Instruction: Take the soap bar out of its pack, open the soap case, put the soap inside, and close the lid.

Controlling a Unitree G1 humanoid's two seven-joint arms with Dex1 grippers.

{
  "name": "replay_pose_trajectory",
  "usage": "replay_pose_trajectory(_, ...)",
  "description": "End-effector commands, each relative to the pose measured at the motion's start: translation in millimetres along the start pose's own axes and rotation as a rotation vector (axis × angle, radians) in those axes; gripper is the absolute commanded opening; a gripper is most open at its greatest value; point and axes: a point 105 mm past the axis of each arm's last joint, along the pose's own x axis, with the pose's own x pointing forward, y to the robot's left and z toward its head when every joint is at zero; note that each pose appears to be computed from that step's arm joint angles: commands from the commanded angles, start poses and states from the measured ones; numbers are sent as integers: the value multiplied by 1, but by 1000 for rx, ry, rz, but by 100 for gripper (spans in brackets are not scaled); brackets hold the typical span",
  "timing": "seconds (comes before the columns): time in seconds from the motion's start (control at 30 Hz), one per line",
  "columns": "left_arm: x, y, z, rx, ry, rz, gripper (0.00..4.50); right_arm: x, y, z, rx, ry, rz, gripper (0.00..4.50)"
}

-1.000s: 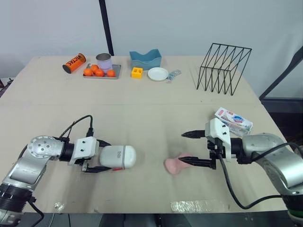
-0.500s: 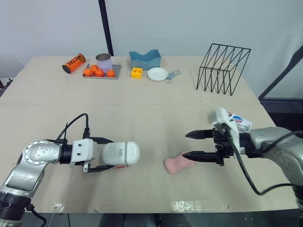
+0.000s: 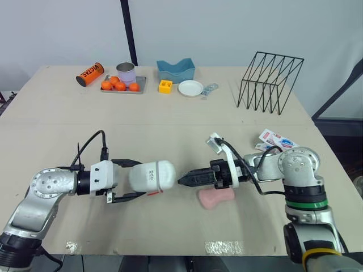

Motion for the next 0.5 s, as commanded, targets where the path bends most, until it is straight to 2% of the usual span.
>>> replay_pose_trajectory(0.03,3,-1,10,34,-23,-1,347,0,10,11,7,-27,49,450)
replay_pose_trajectory(0.5,15,-5,3,44,-3,-30,347,18,12,9,72,-33,66,450)
